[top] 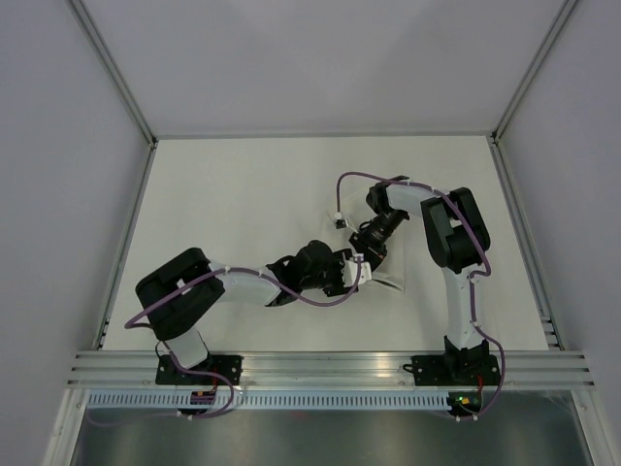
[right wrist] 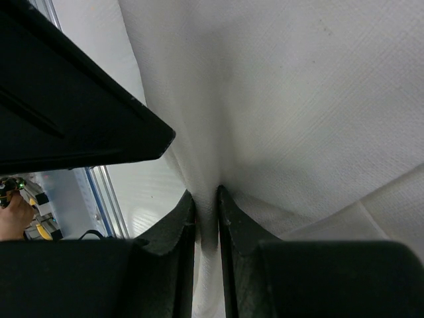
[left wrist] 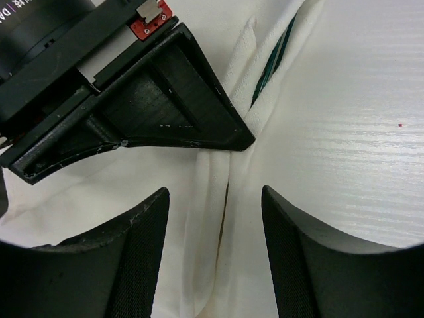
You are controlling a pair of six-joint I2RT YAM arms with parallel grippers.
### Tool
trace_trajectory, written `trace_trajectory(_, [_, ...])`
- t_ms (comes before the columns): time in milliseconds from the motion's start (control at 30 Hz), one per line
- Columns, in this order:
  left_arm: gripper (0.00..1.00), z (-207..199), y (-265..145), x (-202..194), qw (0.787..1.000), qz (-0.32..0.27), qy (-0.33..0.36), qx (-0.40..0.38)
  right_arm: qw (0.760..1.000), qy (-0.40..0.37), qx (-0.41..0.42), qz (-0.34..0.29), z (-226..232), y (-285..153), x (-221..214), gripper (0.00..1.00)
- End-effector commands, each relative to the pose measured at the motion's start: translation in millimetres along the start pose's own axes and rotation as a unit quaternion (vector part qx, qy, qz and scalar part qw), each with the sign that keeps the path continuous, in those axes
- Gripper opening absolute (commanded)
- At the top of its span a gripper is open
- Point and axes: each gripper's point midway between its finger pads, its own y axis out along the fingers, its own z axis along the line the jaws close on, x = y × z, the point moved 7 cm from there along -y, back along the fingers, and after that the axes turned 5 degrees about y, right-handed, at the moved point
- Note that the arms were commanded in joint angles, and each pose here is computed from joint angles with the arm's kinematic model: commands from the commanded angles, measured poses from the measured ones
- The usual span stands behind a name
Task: Fold the napkin, place the utensils inside, and roll it up
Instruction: Roll the napkin at the center of the board.
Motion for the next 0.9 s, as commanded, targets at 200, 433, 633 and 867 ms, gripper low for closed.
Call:
trace_trajectory(200, [0.65,3,16,9,0.999,-0.008,0.048,-0.014,0.997,-0.031,-0.052,0.04,-42,12,-10,0.02])
trace_trajectory(433, [0.64,3,27,5,0.998,0.007,0.053,-0.031,0.997,-0.03,-0.051,0.045,-41,13,-12,0.02])
trace_trajectory(633, [0.6,-1,33,-2,0.998,0.02,0.048,-0.04,0.997,-0.03,-0.053,0.046,-42,12,-12,0.02])
trace_trajectory(867, [0.37,-10,34,-8,0.998,0.033,0.031,-0.051,0.997,-0.028,-0.054,0.044,-44,11,-12,0.02])
